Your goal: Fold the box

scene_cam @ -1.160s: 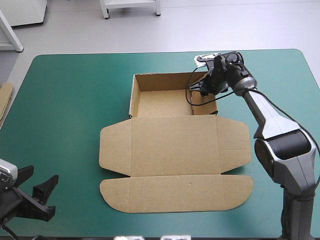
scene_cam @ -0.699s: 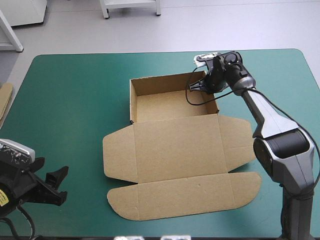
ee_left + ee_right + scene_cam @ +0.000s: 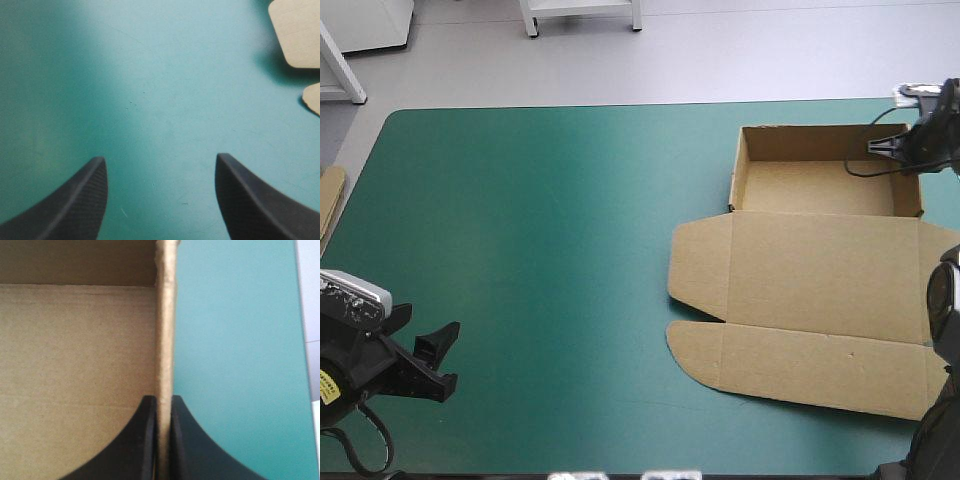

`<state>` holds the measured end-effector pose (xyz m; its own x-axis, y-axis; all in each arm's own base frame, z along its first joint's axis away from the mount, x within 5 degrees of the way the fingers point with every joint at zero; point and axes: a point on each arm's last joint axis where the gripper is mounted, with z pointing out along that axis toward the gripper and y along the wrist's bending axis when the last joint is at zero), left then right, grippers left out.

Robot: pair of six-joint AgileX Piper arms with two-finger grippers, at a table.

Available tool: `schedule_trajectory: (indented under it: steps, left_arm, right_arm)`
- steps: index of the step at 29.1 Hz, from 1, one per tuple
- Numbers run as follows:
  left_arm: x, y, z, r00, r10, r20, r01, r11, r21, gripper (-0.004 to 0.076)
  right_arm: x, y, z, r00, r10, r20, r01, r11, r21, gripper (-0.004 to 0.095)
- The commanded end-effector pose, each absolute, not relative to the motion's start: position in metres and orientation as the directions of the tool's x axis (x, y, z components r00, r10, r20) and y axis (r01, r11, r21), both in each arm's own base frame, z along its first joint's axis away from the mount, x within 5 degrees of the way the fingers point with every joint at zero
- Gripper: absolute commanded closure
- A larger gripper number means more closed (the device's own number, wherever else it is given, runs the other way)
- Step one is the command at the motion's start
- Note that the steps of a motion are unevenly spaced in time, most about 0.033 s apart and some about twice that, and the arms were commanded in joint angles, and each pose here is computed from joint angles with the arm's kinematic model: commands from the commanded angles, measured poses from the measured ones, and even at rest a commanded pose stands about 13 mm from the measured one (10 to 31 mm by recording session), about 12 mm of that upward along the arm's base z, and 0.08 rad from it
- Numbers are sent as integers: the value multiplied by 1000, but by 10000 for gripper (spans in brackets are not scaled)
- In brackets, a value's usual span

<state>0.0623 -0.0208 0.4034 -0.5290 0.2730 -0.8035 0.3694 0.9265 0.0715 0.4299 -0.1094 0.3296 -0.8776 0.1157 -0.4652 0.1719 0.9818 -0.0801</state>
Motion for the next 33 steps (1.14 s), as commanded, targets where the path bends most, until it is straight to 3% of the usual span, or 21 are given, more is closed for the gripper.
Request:
schedule_trajectory:
  steps: [1, 8, 13, 20, 23, 28, 30, 33]
  left_arm:
    - [66, -23, 413, -477, 258, -840, 374, 925, 71, 269]
    - [65, -22, 412, -487, 264, -832, 371, 925, 76, 269]
    - [65, -22, 412, -488, 275, -828, 378, 922, 83, 269]
    - [64, -22, 411, -495, 276, -824, 380, 922, 81, 269]
    - [64, -22, 410, -506, 279, -816, 382, 921, 78, 269]
    - [63, -22, 409, -514, 284, -809, 380, 921, 82, 269]
    - [63, -21, 409, -516, 285, -808, 380, 921, 83, 269]
    - [63, -21, 409, -512, 285, -810, 378, 922, 85, 269]
  right_arm:
    - [409, -136, 371, -806, 105, -583, 213, 969, -121, 927]
    - [402, -170, 345, -841, 146, -520, 274, 945, -178, 925]
    - [405, -183, 333, -861, 122, -494, 290, 915, -281, 925]
    - [410, -194, 314, -881, 129, -455, 290, 908, -303, 914]
    - [409, -197, 309, -886, 145, -440, 300, 903, -307, 802]
    - [409, -199, 312, -873, 166, -459, 322, 903, -284, 388]
    - [409, -197, 315, -864, 180, -470, 335, 903, -269, 268]
    - [405, -194, 324, -850, 196, -488, 347, 907, -240, 192]
